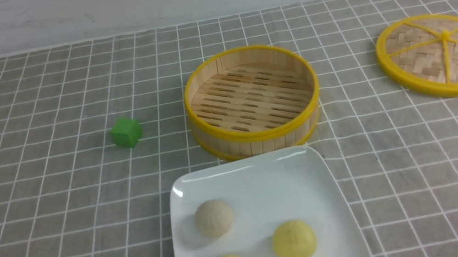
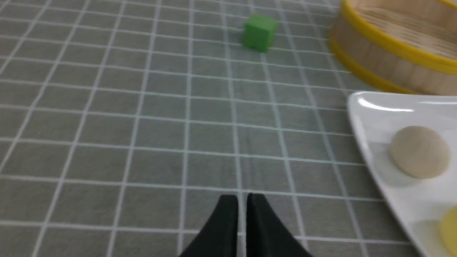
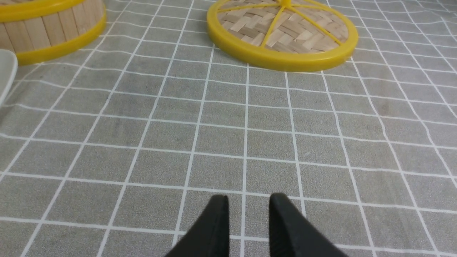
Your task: Put the steamed buns into the plate on the grey tablecloth.
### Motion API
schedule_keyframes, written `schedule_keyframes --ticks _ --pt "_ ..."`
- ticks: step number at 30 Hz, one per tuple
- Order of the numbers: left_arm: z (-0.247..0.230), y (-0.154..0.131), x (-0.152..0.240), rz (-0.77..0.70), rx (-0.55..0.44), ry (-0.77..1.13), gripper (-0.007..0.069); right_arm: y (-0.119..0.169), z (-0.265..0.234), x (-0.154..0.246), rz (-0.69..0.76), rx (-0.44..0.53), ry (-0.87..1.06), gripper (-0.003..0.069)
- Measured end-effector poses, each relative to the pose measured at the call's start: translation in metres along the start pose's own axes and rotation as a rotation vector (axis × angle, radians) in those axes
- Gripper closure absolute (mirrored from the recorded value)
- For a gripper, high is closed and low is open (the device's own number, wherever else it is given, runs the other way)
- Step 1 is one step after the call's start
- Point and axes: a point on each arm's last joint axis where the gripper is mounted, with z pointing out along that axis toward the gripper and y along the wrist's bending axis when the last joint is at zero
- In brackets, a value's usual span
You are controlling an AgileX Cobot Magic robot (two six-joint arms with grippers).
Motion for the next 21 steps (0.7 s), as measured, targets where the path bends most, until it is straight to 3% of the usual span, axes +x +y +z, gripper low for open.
schedule_keyframes --ticks 6,21 --pt "0.004 0.009 0.021 -0.046 -0.108 -0.032 0.0552 0.0 0.0 0.0 0.0 0.0 0.0 0.0458" --pt "0.005 0.009 0.02 -0.046 -0.108 -0.067 0.0548 0.0 0.0 0.0 -0.001 0.0 0.0 0.0447"
